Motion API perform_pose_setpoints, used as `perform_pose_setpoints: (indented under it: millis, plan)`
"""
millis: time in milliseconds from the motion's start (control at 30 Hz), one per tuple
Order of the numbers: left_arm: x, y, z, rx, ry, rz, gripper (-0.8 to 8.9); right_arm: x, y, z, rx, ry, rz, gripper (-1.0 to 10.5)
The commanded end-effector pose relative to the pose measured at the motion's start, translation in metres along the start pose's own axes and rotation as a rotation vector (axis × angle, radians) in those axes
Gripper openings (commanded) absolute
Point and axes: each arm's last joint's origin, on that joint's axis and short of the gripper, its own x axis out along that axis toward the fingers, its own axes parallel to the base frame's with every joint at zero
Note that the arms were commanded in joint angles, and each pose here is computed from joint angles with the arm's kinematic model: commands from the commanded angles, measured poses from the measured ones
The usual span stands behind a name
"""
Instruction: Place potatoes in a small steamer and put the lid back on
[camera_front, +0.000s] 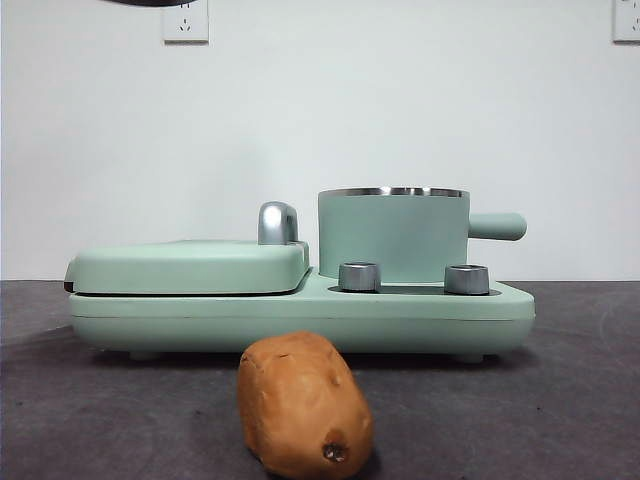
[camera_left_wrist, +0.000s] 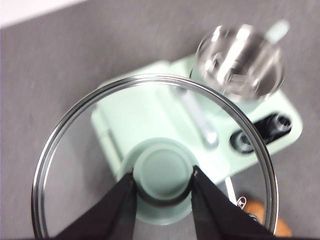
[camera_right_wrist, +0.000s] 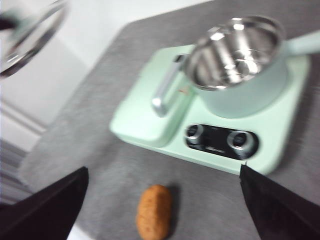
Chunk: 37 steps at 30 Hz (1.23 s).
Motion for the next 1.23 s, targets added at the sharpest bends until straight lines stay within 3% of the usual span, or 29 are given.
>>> perform_pose_setpoints:
  millis: [33, 333, 700, 933, 1233]
  plan:
    - [-0.006, 0.003, -0.016, -0.006, -0.027, 0.008, 0.13, -0.001, 0.002, 0.002, -0.024, 0.0, -0.031, 4.8]
    - [0.005, 0.001, -0.093, -0.079, -0.015, 0.019, 0.13, 0.01, 0.004, -0.004, -0.056, 0.096, -0.086, 4.8]
    - [0.051, -0.001, -0.173, -0.241, -0.025, 0.018, 0.13, 0.054, 0.013, -0.011, -0.116, 0.318, -0.112, 4.8]
    - [0.07, -0.001, -0.2, -0.274, -0.013, 0.018, 0.13, 0.095, 0.031, -0.027, -0.196, 0.483, -0.117, 4.8]
    - [0.066, -0.001, -0.197, -0.275, -0.078, 0.014, 0.13, 0.151, 0.059, -0.053, -0.255, 0.583, -0.064, 4.8]
